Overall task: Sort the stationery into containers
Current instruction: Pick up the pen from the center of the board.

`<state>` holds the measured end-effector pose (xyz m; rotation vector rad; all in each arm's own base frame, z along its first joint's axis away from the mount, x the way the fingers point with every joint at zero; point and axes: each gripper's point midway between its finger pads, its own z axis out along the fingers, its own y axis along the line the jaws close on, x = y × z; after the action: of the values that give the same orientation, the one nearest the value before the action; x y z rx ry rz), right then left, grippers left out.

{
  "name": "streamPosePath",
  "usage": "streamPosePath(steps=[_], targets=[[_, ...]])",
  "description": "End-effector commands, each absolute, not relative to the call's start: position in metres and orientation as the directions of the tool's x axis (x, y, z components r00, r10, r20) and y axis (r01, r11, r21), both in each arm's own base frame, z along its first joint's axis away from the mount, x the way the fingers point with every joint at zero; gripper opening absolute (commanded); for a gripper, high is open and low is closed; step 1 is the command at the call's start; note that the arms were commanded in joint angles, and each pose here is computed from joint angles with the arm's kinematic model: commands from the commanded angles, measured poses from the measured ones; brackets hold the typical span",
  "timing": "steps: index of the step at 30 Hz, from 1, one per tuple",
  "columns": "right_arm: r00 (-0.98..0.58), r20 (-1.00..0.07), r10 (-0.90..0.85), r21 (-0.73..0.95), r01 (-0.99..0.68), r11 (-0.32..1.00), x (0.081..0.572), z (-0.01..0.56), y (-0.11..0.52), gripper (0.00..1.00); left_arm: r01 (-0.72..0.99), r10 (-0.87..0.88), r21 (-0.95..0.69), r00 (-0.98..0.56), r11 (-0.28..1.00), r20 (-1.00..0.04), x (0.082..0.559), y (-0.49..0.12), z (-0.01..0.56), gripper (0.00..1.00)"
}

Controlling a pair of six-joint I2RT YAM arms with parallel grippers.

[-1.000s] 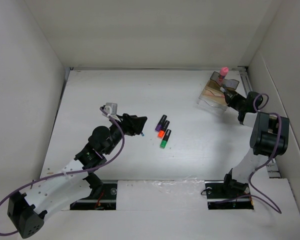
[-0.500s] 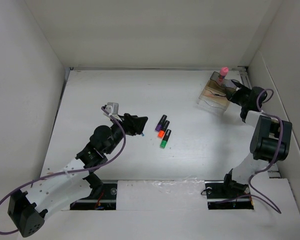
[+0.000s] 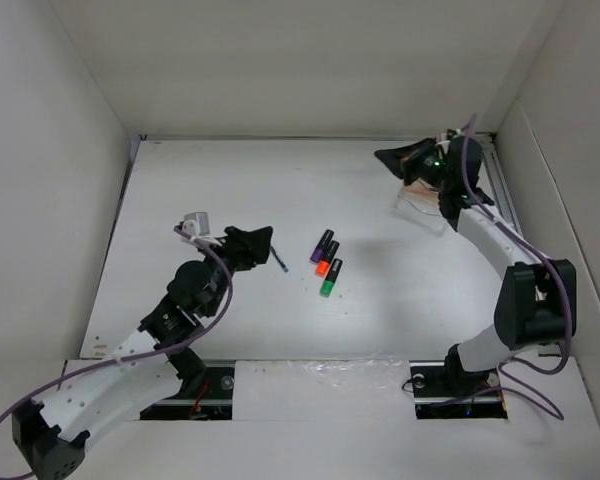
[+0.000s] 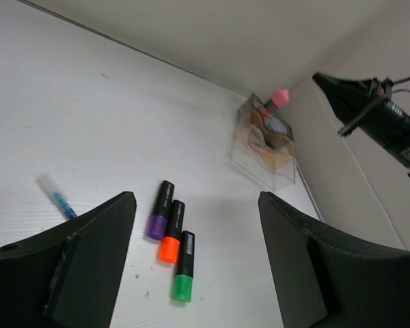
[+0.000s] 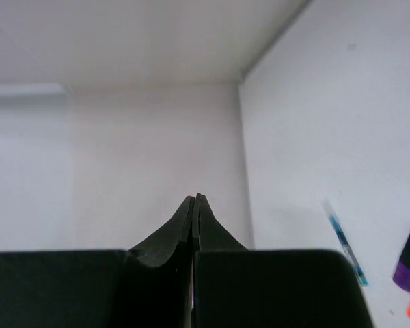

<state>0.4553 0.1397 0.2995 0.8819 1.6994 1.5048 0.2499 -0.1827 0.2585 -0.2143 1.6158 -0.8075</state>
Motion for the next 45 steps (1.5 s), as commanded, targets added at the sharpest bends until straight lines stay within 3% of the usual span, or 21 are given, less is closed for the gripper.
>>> streamPosePath(steps=[1,3,5,6,8,13,15,18,20,23,26,28,34,38,41,45], targets=[[-0.635,-0.341,0.693,0.929,-0.114,0.352,0.425,0.313,0.199,0.00,0.128,-0.671,-0.675,-0.084,0.726,-0.737,0.252,-0.133,0.266,0.71],[-0.644,-0.428,0.634,0.852,-0.054,0.520,0.406,0.298,0.236,0.00,0.102,-0.694,-0.694,-0.046,0.712,-0.719,0.250,-0.121,0.265,0.75],[-0.612,-0.578,0.539,0.740,-0.114,0.663,0.398,0.311,0.261,0.00,0.122,-0.698,-0.695,-0.023,0.709,-0.716,0.248,-0.119,0.270,0.77],[-0.542,-0.636,0.549,0.676,-0.047,0.736,0.400,0.309,0.256,0.00,0.099,-0.687,-0.685,-0.026,0.722,-0.727,0.249,-0.117,0.264,0.78],[-0.560,-0.674,0.483,0.610,-0.052,0.791,0.376,0.283,0.280,0.00,0.079,-0.659,-0.661,-0.046,0.746,-0.750,0.255,-0.122,0.264,0.79],[-0.658,-0.594,0.463,0.673,-0.090,0.734,0.347,0.242,0.271,0.00,0.050,-0.534,-0.549,-0.169,0.835,-0.828,0.273,-0.149,0.241,0.72],[-0.632,-0.614,0.473,0.664,-0.090,0.742,0.338,0.248,0.258,0.00,0.021,-0.501,-0.517,-0.218,0.856,-0.838,0.283,-0.157,0.230,0.60],[-0.593,-0.646,0.481,0.627,-0.053,0.777,0.328,0.248,0.239,0.01,-0.003,-0.478,-0.496,-0.269,0.868,-0.836,0.289,-0.166,0.220,0.54],[-0.589,-0.646,0.486,0.626,-0.043,0.779,0.325,0.244,0.232,0.19,-0.049,-0.453,-0.463,-0.317,0.885,-0.833,0.297,-0.170,0.207,0.53],[-0.627,-0.623,0.468,0.632,-0.051,0.773,0.321,0.227,0.229,0.34,-0.061,-0.423,-0.437,-0.401,0.897,-0.813,0.304,-0.184,0.186,0.52],[-0.667,-0.592,0.452,0.668,-0.092,0.739,0.319,0.220,0.238,0.34,-0.090,-0.427,-0.437,-0.459,0.895,-0.780,0.315,-0.186,0.169,0.50],[-0.693,-0.583,0.423,0.687,-0.144,0.712,0.309,0.223,0.253,0.29,-0.108,-0.436,-0.441,-0.475,0.891,-0.764,0.319,-0.182,0.162,0.50],[-0.708,-0.628,0.323,0.676,-0.290,0.677,0.267,0.228,0.290,0.01,-0.146,-0.437,-0.421,-0.473,0.895,-0.765,0.329,-0.181,0.162,0.52],[-0.664,-0.674,0.323,0.657,-0.340,0.673,0.254,0.225,0.304,0.02,-0.195,-0.444,-0.403,-0.498,0.894,-0.745,0.339,-0.179,0.154,0.52],[-0.781,-0.581,0.231,0.695,-0.327,0.641,0.246,0.192,0.324,0.00,-0.251,-0.481,-0.411,-0.488,0.877,-0.729,0.341,-0.174,0.146,0.48],[-0.785,-0.599,0.157,0.652,-0.365,0.664,0.239,0.174,0.354,0.00,-0.277,-0.557,-0.483,-0.428,0.830,-0.712,0.339,-0.165,0.154,0.47]])
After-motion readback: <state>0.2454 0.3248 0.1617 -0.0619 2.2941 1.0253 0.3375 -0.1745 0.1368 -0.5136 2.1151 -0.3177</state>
